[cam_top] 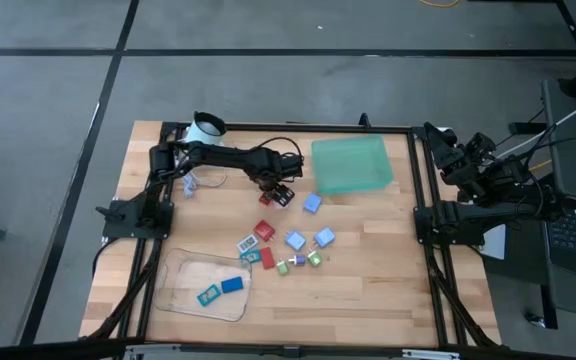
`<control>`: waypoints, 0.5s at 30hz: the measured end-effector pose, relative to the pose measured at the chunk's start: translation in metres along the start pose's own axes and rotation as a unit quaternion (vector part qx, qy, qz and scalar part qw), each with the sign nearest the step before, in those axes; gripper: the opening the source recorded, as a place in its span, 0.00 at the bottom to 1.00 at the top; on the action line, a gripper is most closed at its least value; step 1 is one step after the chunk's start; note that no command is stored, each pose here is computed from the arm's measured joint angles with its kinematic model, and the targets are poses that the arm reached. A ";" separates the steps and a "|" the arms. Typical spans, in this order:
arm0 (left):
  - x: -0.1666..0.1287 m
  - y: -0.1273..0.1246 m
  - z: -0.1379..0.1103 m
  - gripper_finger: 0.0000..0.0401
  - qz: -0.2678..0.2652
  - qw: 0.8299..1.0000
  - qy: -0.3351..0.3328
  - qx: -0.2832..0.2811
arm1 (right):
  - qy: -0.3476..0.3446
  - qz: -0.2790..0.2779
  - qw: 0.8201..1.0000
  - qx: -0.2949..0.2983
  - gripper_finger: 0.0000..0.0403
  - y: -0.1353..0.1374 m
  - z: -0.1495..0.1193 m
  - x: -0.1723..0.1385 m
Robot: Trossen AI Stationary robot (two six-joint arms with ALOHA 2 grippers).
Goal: Pick & Place Office items
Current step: Put the red digital clock into the transparent bin
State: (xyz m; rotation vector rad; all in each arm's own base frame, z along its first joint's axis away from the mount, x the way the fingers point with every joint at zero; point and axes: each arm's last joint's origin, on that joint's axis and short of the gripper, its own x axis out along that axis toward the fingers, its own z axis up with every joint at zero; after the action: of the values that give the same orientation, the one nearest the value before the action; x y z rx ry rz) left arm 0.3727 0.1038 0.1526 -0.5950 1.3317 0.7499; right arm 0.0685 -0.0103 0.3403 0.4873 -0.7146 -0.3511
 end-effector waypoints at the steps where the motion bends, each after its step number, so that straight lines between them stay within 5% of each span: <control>1: 0.004 -0.002 0.000 0.68 -0.007 1.000 0.008 0.001 | 0.000 0.000 1.000 0.000 0.65 0.000 0.000 0.000; 10: 0.019 -0.007 -0.004 0.67 0.002 0.999 0.031 0.014 | 0.006 -0.001 1.000 -0.003 0.65 0.000 -0.001 0.000; 15: 0.021 -0.006 -0.007 0.59 0.005 0.999 0.040 0.009 | 0.008 -0.002 1.000 -0.004 0.65 -0.001 -0.002 0.000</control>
State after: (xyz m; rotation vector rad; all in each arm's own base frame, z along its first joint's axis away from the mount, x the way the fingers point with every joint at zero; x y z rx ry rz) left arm 0.3746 0.0977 0.1305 -0.6095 1.4142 0.7279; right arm 0.0696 -0.0102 0.3388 0.4832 -0.6956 -0.3542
